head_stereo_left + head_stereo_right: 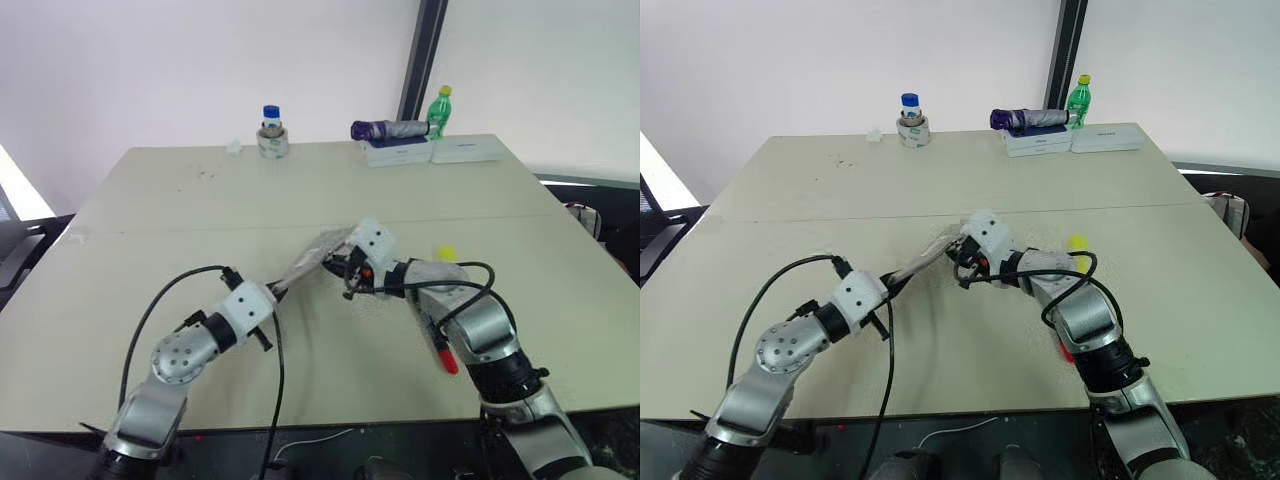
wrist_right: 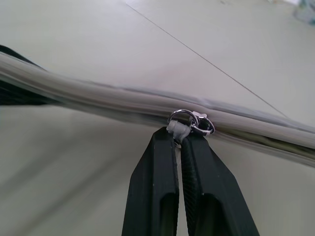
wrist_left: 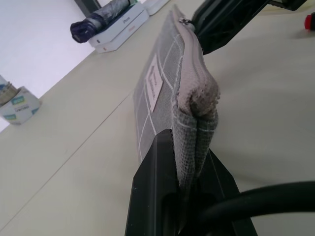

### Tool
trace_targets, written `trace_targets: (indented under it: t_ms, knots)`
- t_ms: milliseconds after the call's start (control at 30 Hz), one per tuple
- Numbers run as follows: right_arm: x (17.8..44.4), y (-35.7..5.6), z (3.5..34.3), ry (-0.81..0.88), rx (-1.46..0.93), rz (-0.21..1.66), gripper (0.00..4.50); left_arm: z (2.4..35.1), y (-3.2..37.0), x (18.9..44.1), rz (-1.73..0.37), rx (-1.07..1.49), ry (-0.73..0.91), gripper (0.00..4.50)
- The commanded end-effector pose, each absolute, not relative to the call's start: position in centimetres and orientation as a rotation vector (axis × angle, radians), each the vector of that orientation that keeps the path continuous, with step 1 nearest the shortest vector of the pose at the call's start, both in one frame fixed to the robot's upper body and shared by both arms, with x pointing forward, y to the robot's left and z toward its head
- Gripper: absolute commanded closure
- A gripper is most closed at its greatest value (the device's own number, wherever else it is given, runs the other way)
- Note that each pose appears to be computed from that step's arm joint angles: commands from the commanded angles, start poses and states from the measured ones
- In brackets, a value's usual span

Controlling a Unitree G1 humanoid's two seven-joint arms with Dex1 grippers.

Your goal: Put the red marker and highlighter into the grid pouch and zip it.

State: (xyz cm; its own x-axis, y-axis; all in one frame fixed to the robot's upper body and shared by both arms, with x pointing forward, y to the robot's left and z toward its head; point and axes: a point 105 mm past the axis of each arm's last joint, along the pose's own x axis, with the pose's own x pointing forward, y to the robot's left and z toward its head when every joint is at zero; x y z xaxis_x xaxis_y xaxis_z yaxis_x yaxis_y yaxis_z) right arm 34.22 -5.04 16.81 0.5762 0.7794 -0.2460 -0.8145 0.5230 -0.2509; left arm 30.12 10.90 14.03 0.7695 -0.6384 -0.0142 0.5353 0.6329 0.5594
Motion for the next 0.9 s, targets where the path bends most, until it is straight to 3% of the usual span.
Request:
trace_targets:
  t_ms: [33, 167, 500, 533, 633, 733, 900]
  knots:
    - [31.3, -2.9, 18.5, 0.028, -0.419, 1.115, 4.44, 14.5, 9.9, 30.5, -0.672, 0.595, -0.235, 4.5]
    - [28.4, -1.6, 18.8, 0.01, -0.469, 1.26, 4.44, 14.8, 8.7, 31.3, -0.681, 0.572, -0.259, 4.5]
    - [29.4, -2.5, 19.0, 0.015, -0.486, 1.178, 4.44, 15.1, 7.8, 31.9, -0.682, 0.56, -0.281, 4.5]
    - [29.5, -2.8, 19.2, 0.016, -0.484, 1.172, 3.75, 15.1, 7.8, 31.9, -0.682, 0.561, -0.282, 4.5]
    - [29.6, -3.8, 19.8, 0.014, -0.476, 1.157, 2.44, 15.1, 7.9, 32.0, -0.678, 0.562, -0.281, 4.5]
    - [30.6, -7.7, 20.9, 0.042, -0.431, 1.041, 0.91, 15.2, 8.7, 32.2, -0.655, 0.57, -0.276, 4.5]
    - [33.3, -16.3, 20.4, 0.215, -0.304, 0.687, 0.91, 15.4, 9.7, 32.2, -0.649, 0.562, -0.272, 4.5]
